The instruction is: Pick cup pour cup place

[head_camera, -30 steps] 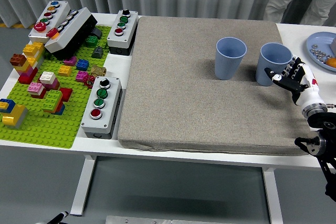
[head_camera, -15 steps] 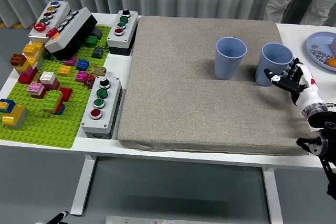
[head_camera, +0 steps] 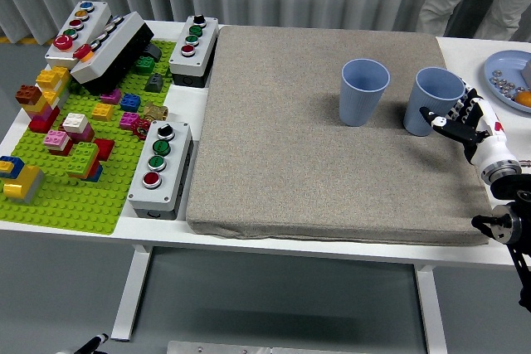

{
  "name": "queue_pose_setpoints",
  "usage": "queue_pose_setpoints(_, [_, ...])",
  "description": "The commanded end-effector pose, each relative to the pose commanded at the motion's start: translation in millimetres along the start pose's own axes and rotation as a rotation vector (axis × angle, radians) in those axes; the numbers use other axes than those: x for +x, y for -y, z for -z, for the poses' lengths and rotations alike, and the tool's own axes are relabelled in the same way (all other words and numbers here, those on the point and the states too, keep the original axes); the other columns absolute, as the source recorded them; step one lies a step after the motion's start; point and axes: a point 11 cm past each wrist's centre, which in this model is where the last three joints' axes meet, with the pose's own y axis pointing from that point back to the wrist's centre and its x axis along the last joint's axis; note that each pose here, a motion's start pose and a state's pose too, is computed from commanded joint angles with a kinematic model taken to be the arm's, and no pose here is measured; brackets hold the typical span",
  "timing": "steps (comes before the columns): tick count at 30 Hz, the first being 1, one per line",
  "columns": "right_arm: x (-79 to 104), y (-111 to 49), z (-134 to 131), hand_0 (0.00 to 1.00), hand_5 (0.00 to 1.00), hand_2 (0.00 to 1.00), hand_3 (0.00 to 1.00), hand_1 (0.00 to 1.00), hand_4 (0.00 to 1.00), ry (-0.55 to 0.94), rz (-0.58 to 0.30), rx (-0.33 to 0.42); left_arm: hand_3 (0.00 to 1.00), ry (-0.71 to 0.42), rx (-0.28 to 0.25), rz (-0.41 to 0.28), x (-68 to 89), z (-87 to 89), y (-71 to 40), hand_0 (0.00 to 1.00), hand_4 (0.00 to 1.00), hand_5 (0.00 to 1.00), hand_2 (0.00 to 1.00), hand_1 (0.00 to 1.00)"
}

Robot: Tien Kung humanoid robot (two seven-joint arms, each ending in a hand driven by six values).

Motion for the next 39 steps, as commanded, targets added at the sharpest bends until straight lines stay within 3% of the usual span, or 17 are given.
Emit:
queue_pose_setpoints(30, [3.7, -6.6, -5, 0.955, 0.155, 0.989, 0.921, 0.913, 0.805, -0.028, 0.014, -0.024, 0.813, -0.007, 0.011, -0.001, -0.4, 6.2, 0.0, 0.832, 0.629, 0.993, 0.873, 0.816])
queue_pose_setpoints(39, [17.0, -14.4, -5, 0.953, 0.154, 0.987, 0.921, 0.912, 0.804, -0.041, 0.003, -0.024, 0.813, -0.009, 0.01, -0.001, -0.2, 6.0, -0.1, 0.833, 0.63, 0.995, 0.872, 0.816])
